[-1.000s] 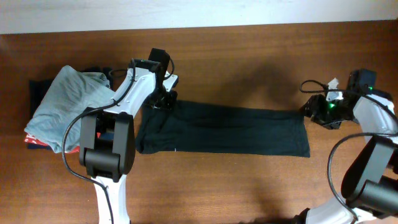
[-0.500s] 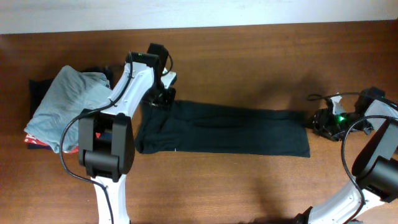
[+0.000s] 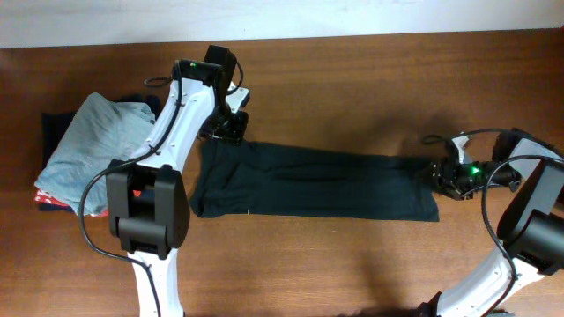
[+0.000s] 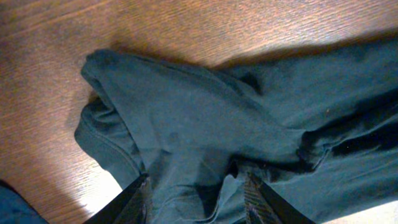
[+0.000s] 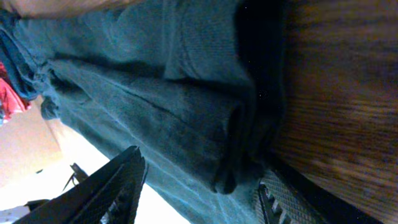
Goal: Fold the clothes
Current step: 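Grasp the strip's right end with the right gripper and fold it leftward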
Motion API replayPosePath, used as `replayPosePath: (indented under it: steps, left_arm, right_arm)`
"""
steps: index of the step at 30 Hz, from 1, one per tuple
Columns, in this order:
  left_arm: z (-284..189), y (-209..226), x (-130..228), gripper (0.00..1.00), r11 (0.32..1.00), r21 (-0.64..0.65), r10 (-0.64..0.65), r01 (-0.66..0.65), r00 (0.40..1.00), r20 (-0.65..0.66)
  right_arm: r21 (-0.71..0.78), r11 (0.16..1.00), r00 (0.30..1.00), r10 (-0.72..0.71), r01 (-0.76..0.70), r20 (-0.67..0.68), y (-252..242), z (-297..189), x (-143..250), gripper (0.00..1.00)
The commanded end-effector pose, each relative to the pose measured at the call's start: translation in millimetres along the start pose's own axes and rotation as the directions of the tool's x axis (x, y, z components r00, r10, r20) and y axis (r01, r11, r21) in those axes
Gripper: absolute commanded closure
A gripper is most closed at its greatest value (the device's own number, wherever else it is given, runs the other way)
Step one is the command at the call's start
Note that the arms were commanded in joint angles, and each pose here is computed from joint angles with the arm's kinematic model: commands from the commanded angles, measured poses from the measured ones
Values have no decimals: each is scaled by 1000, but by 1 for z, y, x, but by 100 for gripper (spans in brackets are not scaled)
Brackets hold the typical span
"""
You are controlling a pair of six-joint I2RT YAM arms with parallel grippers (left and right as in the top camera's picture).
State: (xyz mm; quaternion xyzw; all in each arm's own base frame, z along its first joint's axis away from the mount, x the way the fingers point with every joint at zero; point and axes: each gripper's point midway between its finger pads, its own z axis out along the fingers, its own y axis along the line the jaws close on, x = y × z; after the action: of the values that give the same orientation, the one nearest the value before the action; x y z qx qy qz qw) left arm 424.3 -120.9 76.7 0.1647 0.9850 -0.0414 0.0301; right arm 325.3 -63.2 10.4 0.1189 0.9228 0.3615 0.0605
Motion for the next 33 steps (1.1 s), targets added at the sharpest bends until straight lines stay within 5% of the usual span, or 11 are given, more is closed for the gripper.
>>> replayPosePath:
  steps: [1, 5, 17, 24, 33]
  left_arm:
    - [-21, 2, -6, 52, 1000, -4, -15, 15, 998, 55]
    - [-25, 1, -6, 52, 1000, -5, -7, 8, 998, 60]
    - [-84, 25, 3, 52, 997, -52, -43, 52, 985, 165]
    - [-131, 44, 10, 51, 992, -65, -82, 103, 958, 275]
    - [-155, 52, 17, 51, 989, -76, -97, 128, 940, 327]
  right_arm:
    - [68, 998, 993, 3, 5, -117, -20, 28, 22, 42]
    - [77, 996, 993, -30, 39, -116, -15, 36, 16, 49]
    - [147, 988, 994, 51, -37, -94, -22, 33, 9, 93]
    - [385, 912, 989, 145, -140, 18, -44, -12, -5, 96]
    - [578, 794, 974, 78, -189, 212, -23, -97, -37, 96]
